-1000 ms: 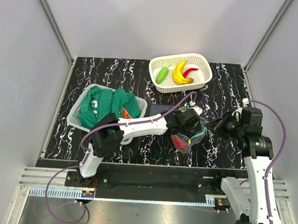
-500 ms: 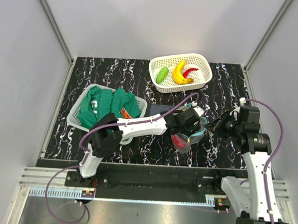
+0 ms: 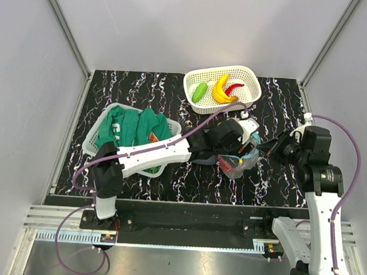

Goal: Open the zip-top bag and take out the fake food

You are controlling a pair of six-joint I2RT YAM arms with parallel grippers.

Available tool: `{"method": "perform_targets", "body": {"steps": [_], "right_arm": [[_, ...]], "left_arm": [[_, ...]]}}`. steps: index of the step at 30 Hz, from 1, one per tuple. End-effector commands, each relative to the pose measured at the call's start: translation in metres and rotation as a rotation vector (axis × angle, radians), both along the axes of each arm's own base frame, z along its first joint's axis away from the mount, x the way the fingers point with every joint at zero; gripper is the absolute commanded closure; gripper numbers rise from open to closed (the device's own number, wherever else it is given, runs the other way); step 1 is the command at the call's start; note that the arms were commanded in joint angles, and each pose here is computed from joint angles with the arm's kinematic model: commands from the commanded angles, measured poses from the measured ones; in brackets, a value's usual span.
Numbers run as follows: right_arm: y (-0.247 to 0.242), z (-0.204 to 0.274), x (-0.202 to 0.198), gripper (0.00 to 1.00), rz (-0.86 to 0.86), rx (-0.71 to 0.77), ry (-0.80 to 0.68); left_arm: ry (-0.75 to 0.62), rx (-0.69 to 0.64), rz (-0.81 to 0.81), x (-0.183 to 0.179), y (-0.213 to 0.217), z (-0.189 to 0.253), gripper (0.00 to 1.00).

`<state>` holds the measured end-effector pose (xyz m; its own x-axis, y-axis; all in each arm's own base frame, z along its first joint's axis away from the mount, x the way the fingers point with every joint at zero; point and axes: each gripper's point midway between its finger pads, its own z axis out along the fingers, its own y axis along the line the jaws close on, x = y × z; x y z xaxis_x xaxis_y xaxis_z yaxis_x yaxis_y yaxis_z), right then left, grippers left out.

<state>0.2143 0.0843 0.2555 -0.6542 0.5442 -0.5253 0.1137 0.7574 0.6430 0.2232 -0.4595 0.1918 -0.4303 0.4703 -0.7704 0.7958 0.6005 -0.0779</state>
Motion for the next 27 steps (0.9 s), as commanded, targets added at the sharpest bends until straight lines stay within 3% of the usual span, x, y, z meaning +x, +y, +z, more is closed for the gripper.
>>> {"method": "perform_targets", "body": {"steps": [1,4,10,11,14,19,22,27], "right_arm": [[0.005,0.032,-0.002,0.76,0.026,0.021,-0.085],[0.003,0.031,-0.001,0.66,0.002,0.028,-0.067],[-0.023,0.019,0.005,0.28,-0.183,-0.023,-0.003],[-0.033,0.016,0.007,0.16,-0.236,-0.054,0.003],[-0.040,0.010,0.017,0.02,-0.282,-0.064,0.018],[-0.025,-0.022,0.035,0.00,-0.246,0.038,0.103],[-0.010,-0.047,0.046,0.00,-0.189,0.172,0.134],[-0.006,-0.061,0.074,0.00,-0.181,0.259,0.017]], "left_arm": [[0.015,-0.195,-0.138,-0.002,-0.027,0.049,1.00],[0.055,-0.269,-0.121,0.008,-0.023,0.055,1.00],[0.206,-0.390,-0.183,0.020,-0.008,0.057,1.00],[0.216,-0.410,-0.185,0.023,-0.005,0.058,1.00],[0.267,-0.468,-0.193,0.027,0.002,0.060,1.00],[0.295,-0.490,-0.181,0.034,0.007,0.059,1.00],[0.315,-0.507,-0.185,0.034,0.006,0.060,1.00],[0.377,-0.567,-0.220,0.023,0.000,0.064,1.00]]}}
